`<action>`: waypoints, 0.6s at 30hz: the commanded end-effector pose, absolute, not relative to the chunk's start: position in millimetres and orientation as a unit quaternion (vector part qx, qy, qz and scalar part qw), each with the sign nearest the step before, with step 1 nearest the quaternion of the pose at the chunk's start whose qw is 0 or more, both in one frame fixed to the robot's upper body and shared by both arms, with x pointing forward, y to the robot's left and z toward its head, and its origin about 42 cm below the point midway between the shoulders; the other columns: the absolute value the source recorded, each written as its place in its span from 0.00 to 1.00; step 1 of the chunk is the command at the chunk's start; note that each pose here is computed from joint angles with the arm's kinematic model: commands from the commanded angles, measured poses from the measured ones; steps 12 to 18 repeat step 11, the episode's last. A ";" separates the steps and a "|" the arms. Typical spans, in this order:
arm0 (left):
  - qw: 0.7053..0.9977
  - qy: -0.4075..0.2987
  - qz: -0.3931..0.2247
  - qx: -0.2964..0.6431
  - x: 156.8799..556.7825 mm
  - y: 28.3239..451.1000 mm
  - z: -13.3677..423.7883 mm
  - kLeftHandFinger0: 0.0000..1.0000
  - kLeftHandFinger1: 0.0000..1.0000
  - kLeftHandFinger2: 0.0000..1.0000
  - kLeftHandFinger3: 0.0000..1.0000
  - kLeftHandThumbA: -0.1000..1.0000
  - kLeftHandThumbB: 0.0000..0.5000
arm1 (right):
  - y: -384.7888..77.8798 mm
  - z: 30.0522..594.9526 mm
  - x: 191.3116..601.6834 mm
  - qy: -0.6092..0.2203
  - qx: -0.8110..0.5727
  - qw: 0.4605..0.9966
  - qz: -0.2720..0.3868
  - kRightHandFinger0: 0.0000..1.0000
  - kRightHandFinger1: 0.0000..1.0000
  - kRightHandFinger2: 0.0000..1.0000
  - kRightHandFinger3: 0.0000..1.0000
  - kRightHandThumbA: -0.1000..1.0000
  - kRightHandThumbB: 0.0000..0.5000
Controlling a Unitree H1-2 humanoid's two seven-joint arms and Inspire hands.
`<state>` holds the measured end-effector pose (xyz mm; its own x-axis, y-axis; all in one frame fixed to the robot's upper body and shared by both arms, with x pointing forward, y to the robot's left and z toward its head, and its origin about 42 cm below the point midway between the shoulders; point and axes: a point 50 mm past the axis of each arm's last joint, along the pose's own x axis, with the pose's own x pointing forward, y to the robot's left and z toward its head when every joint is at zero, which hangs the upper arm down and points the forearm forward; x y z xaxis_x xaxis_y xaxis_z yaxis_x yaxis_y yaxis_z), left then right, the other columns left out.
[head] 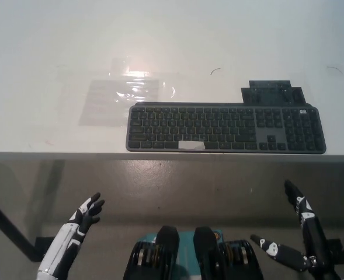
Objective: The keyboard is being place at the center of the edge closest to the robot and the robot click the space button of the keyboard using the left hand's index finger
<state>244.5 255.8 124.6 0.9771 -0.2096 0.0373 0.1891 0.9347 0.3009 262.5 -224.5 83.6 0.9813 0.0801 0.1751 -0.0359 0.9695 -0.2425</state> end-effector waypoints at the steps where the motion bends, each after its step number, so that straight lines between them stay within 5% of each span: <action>1: 0.981 -0.072 -0.081 0.164 247.9 259.3 137.0 1.00 1.00 1.00 1.00 0.99 0.64 | -221.6 100.7 267.8 -0.147 -0.115 0.982 0.037 1.00 1.00 1.00 1.00 1.00 0.15; 4: 0.978 -0.075 -0.080 0.176 250.2 258.1 138.2 1.00 1.00 1.00 1.00 0.85 0.76 | -222.8 101.3 270.0 -0.149 -0.118 0.981 0.036 1.00 1.00 1.00 1.00 1.00 0.15; 6: 0.978 -0.077 -0.081 0.177 252.3 257.1 139.9 1.00 1.00 1.00 1.00 0.86 0.77 | -223.1 102.1 271.0 -0.151 -0.119 0.981 0.033 1.00 1.00 1.00 1.00 1.00 0.18; 9: 0.978 -0.087 -0.088 0.168 256.3 255.4 141.7 1.00 1.00 1.00 1.00 1.00 0.69 | -224.4 102.0 272.4 -0.154 -0.114 0.981 0.030 1.00 1.00 1.00 1.00 1.00 0.18; 18: 0.978 -0.087 -0.090 0.166 257.3 255.3 142.0 1.00 1.00 1.00 1.00 1.00 0.65 | -224.6 102.1 272.4 -0.155 -0.112 0.981 0.030 1.00 1.00 1.00 1.00 1.00 0.16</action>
